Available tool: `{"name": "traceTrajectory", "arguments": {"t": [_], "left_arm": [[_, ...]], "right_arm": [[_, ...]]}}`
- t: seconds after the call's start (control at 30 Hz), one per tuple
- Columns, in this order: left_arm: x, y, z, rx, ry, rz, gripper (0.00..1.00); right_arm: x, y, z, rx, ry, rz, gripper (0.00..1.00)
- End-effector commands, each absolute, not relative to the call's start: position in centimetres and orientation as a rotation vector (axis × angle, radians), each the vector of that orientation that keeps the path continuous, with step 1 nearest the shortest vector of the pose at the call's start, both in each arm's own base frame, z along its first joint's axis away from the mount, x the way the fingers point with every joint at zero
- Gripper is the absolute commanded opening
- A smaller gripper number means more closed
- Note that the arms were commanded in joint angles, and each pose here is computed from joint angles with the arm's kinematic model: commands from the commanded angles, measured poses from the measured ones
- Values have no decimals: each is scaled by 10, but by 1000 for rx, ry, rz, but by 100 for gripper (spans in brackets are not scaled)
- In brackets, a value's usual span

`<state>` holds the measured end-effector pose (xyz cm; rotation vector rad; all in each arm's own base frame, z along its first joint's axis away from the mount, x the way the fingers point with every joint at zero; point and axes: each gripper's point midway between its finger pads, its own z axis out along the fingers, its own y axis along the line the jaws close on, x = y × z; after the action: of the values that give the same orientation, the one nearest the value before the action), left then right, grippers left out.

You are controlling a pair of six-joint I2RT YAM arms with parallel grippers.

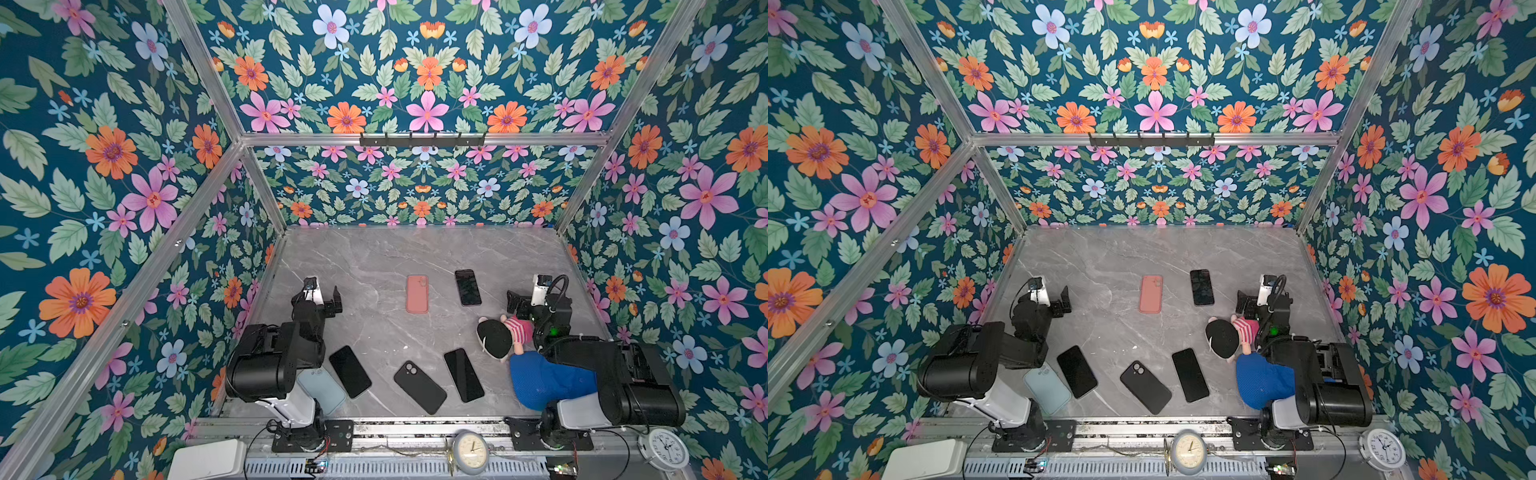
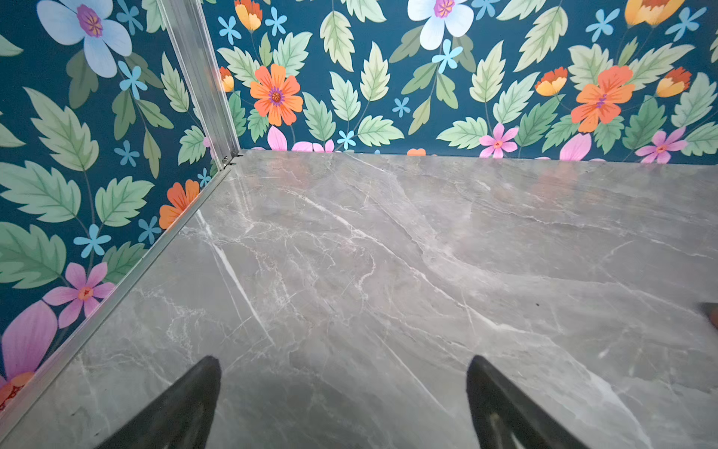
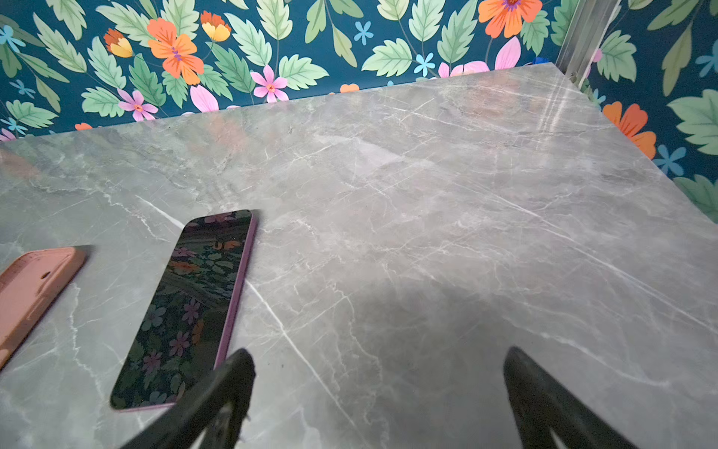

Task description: Put the phone into the phone case

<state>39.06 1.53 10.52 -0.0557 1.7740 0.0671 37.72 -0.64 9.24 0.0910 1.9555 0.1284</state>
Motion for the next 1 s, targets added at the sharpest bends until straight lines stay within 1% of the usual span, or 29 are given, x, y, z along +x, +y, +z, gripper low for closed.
{"name": "traceTrajectory", "arguments": {"t": [0.0,0.97], "left_arm": [[392,16,111,-63,1753,67,100],[391,15,113,-65,1743,90,100]], "right_arm": [[379,-7,97,80,1935,124,99],[377,-8,97,82,1929,127,99]]}}
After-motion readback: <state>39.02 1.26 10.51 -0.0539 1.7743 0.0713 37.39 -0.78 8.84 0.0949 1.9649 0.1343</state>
